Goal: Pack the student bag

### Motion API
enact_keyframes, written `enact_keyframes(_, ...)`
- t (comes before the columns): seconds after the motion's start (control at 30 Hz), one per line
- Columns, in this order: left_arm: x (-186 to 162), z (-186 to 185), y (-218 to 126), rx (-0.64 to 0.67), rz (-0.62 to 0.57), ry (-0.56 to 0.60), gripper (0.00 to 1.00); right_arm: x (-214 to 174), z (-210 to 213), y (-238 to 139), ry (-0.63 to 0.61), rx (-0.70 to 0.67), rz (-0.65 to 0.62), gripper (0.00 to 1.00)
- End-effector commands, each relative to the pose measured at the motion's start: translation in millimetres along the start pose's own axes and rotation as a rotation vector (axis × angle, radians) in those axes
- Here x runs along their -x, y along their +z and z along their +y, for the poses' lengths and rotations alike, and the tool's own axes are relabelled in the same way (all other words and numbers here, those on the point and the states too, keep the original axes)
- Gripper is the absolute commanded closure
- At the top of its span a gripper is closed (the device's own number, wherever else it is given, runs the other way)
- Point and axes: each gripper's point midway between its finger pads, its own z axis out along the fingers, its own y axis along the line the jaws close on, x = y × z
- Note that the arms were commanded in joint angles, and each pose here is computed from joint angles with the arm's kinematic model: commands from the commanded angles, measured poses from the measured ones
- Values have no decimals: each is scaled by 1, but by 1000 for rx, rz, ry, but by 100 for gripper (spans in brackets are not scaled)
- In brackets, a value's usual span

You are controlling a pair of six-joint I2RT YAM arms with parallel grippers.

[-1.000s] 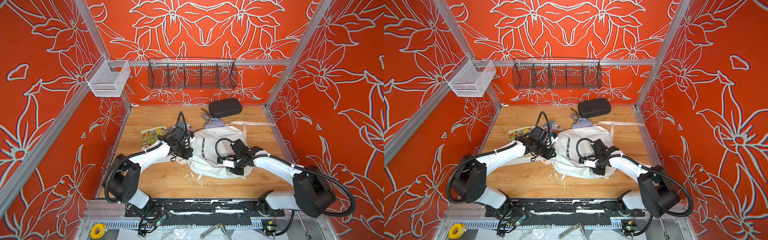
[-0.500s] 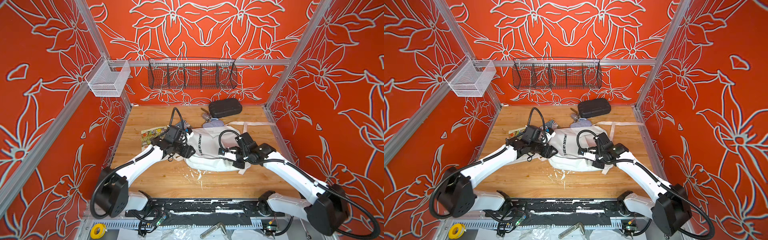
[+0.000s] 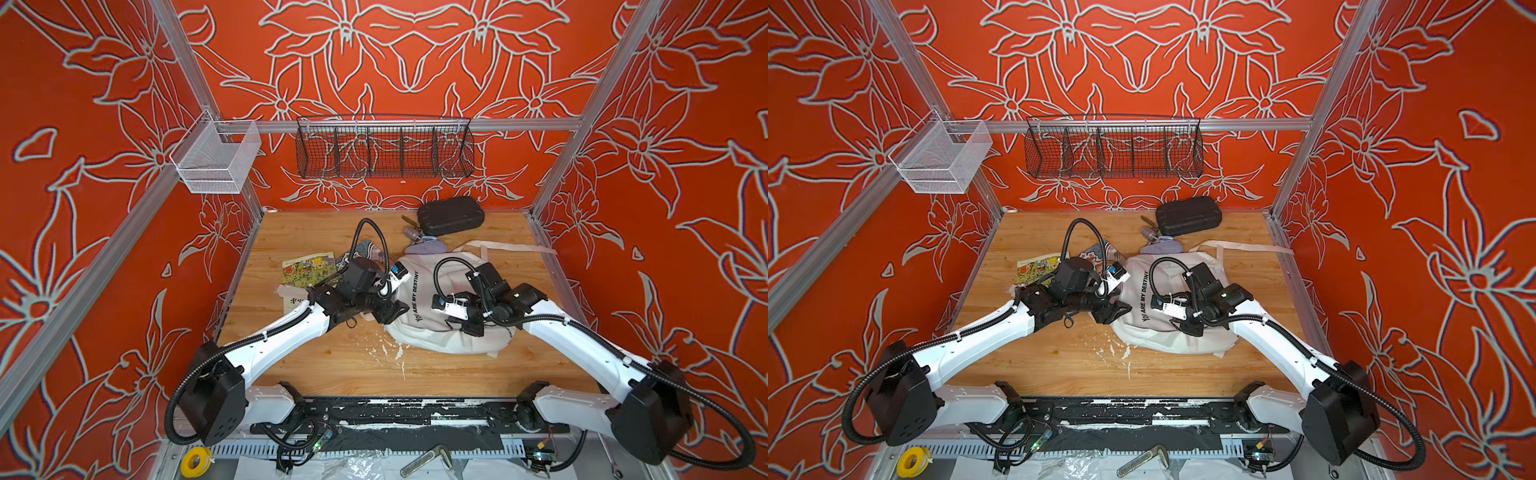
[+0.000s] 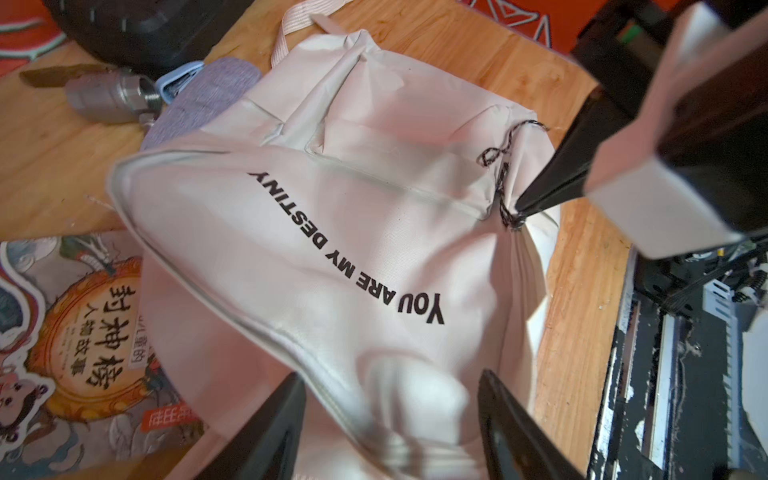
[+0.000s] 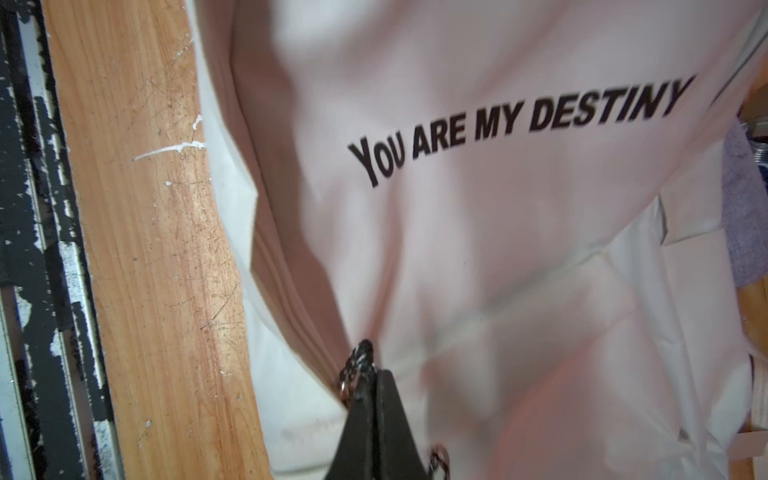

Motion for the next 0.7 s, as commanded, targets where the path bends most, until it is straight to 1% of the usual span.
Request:
enact_keyframes(0.0, 22, -13, -14, -27, -140, 141, 34, 3, 8, 11, 17, 52, -25, 100)
enact_keyframes(0.1, 16, -12, -22, 9, -160, 200, 33, 3, 10, 16, 29, 72, -27, 100)
enact_keyframes(0.23, 7, -14, -28, 24, -165, 244, 33, 6, 3, 13, 47, 33, -33, 100)
enact_keyframes(0.3, 4, -20, -29, -6, -175, 262, 33, 12, 1, 8, 49, 18, -63, 100)
enact_keyframes(0.33, 4, -24, -28, -32, -189, 270, 36, 16, 0, 5, 49, 12, -84, 100)
enact_keyframes(0.37, 5, -28, -26, -55, -202, 266, 39, 20, 0, 2, 51, 9, -104, 100)
enact_keyframes(0.47, 12, -35, -14, -135, -258, 198, 45, 27, 3, -2, 71, 13, -154, 100)
enact_keyframes(0.57, 17, -46, 5, -219, -265, 136, 52, 32, 1, -4, 93, 7, -182, 100)
enact_keyframes(0.67, 15, -57, 22, -261, -254, 146, 53, 38, -1, -10, 99, 5, -192, 100)
